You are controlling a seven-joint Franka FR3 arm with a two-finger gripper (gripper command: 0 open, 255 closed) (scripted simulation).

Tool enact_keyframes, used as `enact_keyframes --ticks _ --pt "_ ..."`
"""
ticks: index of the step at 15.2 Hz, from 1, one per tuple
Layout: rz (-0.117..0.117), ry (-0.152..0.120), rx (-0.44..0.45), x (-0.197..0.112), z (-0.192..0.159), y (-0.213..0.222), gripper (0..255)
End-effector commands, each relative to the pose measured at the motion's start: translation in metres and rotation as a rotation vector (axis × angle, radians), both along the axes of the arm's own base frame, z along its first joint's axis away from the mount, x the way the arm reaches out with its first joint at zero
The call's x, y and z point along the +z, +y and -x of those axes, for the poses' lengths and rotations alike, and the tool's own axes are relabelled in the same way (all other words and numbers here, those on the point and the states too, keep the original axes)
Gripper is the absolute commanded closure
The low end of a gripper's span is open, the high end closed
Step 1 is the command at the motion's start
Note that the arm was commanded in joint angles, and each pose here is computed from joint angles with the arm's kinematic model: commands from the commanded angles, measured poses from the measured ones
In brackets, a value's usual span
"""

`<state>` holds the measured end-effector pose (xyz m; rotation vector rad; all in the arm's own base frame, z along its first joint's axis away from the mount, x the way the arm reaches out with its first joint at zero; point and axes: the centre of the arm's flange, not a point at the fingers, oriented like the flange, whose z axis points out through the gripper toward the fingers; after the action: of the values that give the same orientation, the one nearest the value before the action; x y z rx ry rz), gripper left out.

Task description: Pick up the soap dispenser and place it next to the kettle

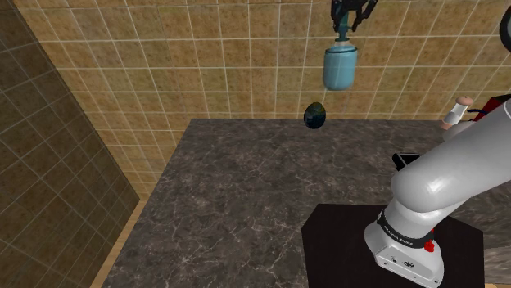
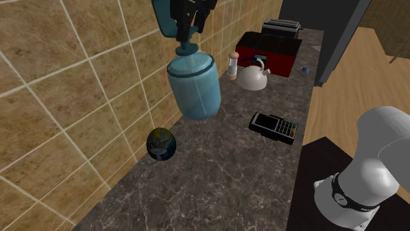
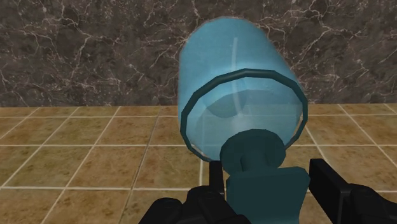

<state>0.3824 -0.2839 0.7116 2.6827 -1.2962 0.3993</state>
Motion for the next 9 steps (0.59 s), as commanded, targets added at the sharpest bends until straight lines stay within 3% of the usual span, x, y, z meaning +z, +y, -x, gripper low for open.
enact_keyframes --ticks 1,9 --pt "0.001 -0.001 0.000 0.011 0.000 0.000 255" --pt "0.001 -0.001 0.000 0.054 0.000 0.000 255"
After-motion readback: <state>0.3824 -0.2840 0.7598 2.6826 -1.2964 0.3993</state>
